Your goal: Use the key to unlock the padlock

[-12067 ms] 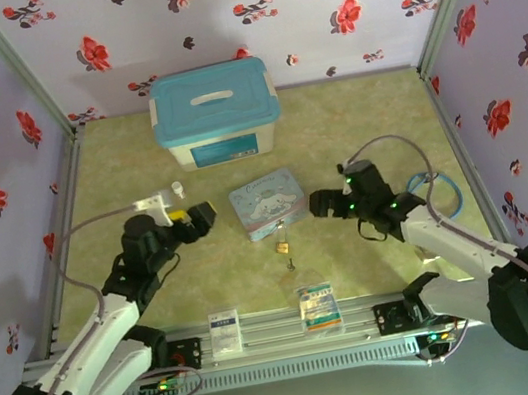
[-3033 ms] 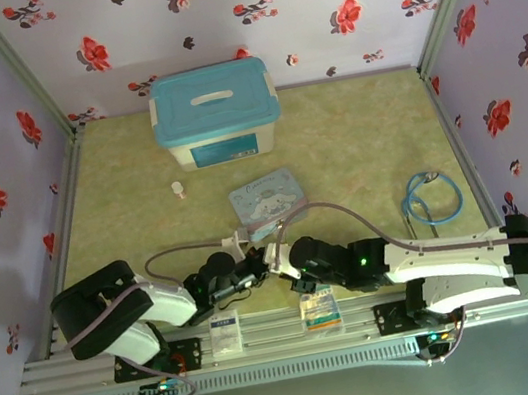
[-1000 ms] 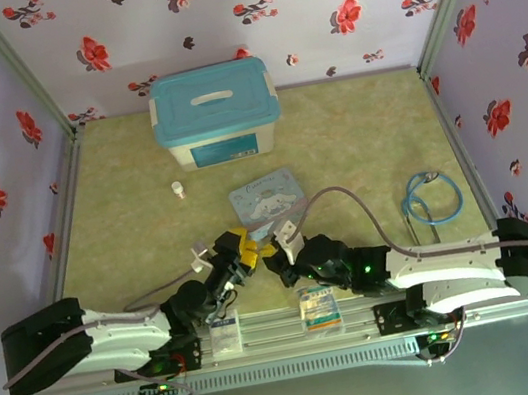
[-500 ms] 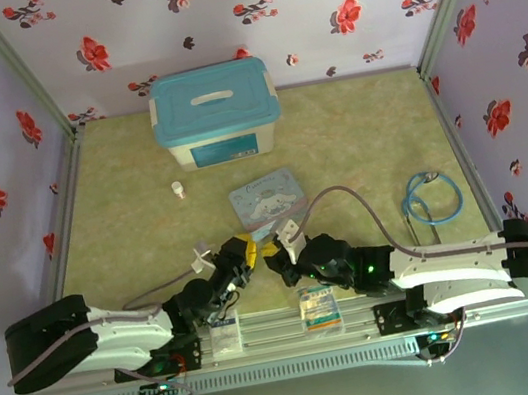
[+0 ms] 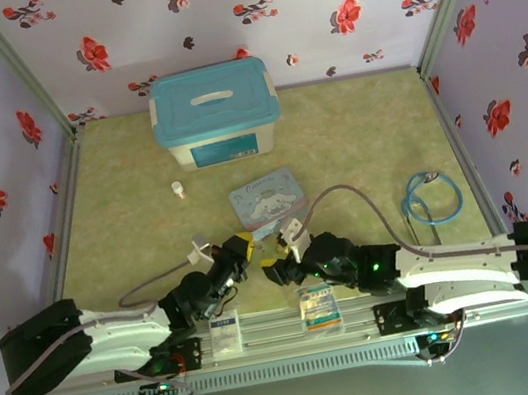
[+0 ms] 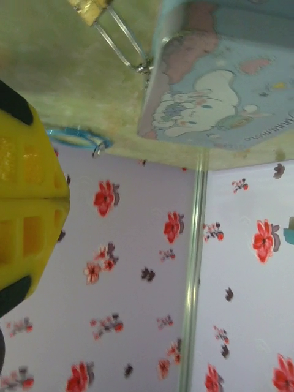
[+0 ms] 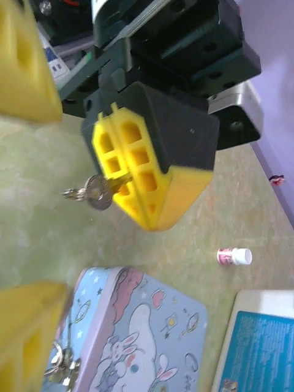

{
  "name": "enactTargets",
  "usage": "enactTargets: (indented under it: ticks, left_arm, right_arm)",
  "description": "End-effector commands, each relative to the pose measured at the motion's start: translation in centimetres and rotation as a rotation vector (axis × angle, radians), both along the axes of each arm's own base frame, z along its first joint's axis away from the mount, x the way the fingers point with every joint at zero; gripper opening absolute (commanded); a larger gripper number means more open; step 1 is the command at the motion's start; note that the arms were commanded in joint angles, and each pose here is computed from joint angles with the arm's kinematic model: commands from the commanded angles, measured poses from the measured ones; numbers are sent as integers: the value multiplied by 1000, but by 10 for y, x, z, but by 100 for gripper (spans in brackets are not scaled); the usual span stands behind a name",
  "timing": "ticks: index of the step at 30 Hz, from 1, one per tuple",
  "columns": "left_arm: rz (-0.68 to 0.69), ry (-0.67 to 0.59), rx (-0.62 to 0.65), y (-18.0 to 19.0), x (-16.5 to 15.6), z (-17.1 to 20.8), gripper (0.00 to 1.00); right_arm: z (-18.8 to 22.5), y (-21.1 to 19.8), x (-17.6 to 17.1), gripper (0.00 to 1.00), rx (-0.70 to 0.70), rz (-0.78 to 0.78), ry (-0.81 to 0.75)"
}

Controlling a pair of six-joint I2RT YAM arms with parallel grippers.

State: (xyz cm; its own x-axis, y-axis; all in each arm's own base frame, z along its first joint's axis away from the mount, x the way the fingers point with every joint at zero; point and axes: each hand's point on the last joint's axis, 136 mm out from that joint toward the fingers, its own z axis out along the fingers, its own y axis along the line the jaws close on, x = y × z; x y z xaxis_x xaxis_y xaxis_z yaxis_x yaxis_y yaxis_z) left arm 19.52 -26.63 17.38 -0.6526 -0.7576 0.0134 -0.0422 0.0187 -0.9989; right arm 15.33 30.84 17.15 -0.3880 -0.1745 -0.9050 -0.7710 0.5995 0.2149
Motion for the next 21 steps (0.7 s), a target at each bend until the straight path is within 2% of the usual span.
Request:
enactTargets:
  ticks: [1, 3, 6, 11, 16, 21]
  left_arm:
    - [-124, -221, 287, -19, 0, 33, 0]
    - [-151, -327, 417, -21, -2, 52, 0]
    - [-178, -487, 475, -21, -6, 76, 0]
    - [-268, -769, 503, -32, -26, 113, 0]
    - [-280, -878, 509, -31, -31, 130, 0]
    - [-279, -900, 474, -35, -30, 142, 0]
  right_arm:
    - [5, -33, 22, 99, 147, -85, 180]
    - [16, -47, 31, 99, 304, -111, 284]
    - [34, -54, 32, 99, 477, -69, 365]
    - [77, -56, 20, 99, 710, 57, 291]
    - [97, -50, 14, 93, 745, 139, 248]
    - [103, -38, 10, 81, 730, 208, 231]
